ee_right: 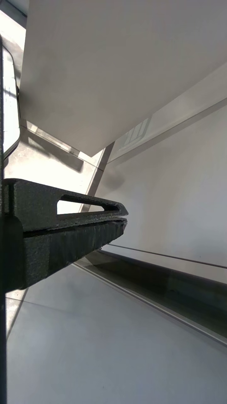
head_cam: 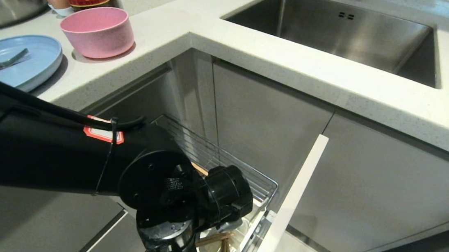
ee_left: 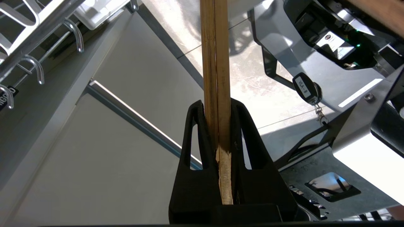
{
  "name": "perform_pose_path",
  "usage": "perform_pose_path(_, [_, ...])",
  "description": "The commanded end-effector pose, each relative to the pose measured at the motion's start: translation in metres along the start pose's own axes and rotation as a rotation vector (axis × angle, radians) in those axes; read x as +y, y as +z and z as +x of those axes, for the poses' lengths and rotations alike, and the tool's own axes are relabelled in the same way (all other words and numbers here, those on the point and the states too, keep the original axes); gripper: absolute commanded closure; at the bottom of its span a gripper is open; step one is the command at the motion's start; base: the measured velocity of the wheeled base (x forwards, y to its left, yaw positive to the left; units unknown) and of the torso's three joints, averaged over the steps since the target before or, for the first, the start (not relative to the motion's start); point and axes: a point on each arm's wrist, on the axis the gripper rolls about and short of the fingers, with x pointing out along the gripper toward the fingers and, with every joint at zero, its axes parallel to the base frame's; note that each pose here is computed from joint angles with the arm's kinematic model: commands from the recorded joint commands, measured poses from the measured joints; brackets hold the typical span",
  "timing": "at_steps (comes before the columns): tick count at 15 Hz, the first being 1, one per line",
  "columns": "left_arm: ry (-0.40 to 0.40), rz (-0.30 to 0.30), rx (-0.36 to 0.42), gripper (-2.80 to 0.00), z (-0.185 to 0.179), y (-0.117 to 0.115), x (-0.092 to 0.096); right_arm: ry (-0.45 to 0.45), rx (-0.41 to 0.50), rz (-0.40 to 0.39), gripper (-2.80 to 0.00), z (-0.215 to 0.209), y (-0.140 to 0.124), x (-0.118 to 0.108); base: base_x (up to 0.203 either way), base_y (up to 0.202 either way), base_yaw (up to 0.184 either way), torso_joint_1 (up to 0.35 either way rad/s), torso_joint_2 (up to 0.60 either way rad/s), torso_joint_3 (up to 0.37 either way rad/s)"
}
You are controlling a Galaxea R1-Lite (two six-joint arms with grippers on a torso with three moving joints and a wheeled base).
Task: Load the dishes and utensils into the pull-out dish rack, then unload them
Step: Pick up the chopsticks and place it in the cupboard
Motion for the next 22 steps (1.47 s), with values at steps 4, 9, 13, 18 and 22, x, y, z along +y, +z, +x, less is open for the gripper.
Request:
perform_pose_path(4, [0.003,0.012,0.016,0.00,0.011,0.019,-0.003,0.000,-0.005,0.001,0.00,0.000,0.000,0.000,0.000,0.000,0.000,0.000,0.00,0.000])
perform_pose_path(9, [0.005,0.055,0.027,0.00,0.023,0.034,-0.005,0.000,-0.005,0.001,0.00,0.000,0.000,0.000,0.000,0.000,0.000,0.000,0.00,0.000])
perform_pose_path(13, [0.004,0.059,0.031,0.00,0.031,0.046,-0.007,0.000,-0.005,0.001,0.00,0.000,0.000,0.000,0.000,0.000,0.000,0.000,0.00,0.000])
perform_pose_path(18, [0.009,0.058,0.026,0.00,0.032,0.050,-0.007,0.000,-0.005,0.001,0.00,0.000,0.000,0.000,0.000,0.000,0.000,0.000,0.00,0.000])
perform_pose_path(22, [0.028,0.053,0.022,-2.80,0.030,0.050,-0.006,0.000,-0.005,0.001,0.00,0.000,0.000,0.000,0.000,0.000,0.000,0.000,0.00,0.000])
